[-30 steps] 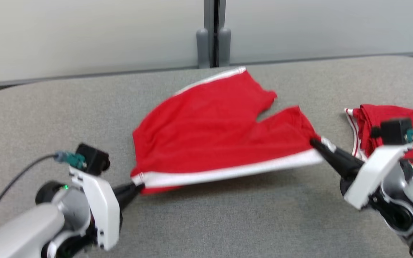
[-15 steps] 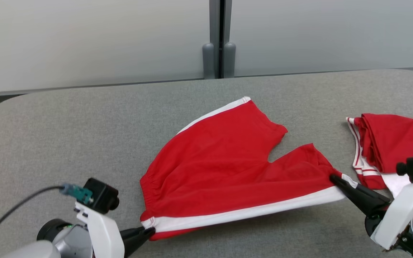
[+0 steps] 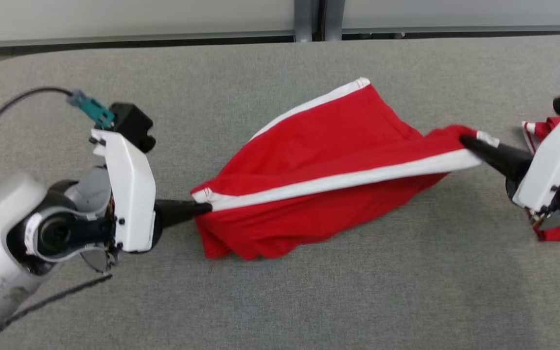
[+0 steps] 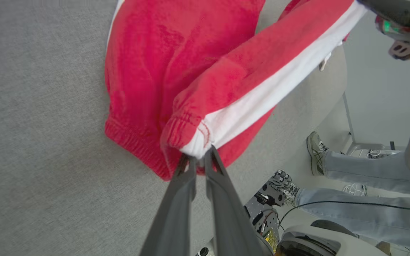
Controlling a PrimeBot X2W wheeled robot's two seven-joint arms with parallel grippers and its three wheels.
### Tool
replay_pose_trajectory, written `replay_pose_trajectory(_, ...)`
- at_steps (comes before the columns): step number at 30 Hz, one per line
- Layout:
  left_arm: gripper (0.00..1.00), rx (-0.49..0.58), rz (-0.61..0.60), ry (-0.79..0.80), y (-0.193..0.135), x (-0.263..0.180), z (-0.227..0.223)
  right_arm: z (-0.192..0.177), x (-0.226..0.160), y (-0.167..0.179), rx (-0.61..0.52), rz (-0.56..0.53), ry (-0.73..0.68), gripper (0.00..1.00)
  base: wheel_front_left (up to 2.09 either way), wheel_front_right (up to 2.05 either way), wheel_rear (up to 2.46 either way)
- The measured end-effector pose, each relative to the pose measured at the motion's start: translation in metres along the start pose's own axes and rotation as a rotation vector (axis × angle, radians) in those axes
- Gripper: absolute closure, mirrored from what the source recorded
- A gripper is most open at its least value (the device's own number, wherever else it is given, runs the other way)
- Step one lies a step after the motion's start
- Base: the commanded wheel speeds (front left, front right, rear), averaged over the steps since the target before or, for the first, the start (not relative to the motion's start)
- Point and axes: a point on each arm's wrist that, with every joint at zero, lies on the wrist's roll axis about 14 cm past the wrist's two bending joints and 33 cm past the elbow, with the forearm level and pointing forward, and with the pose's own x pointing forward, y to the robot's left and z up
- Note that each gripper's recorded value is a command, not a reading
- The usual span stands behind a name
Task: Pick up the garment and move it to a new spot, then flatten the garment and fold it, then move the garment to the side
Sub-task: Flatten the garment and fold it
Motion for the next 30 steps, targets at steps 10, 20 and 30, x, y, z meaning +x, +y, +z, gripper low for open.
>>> replay_pose_trajectory(10,1.00,-0.141,0.024,0.063,0.056,0.018,0.040,0.017,0.076,-0.018,0.045,-0.047,0.212,1.00,0.00,0.00,0.00)
replay_pose_trajectory(20,1.00,-0.224,0.054,0.061,0.089,0.024,0.045,0.022,0.130,-0.008,0.025,-0.044,0.302,1.00,0.00,0.00,0.00)
replay_pose_trajectory(30,0.00,-0.217,0.069,0.055,0.095,0.028,0.041,0.022,0.146,-0.001,0.033,-0.039,0.270,0.00,0.00,0.00,0.00)
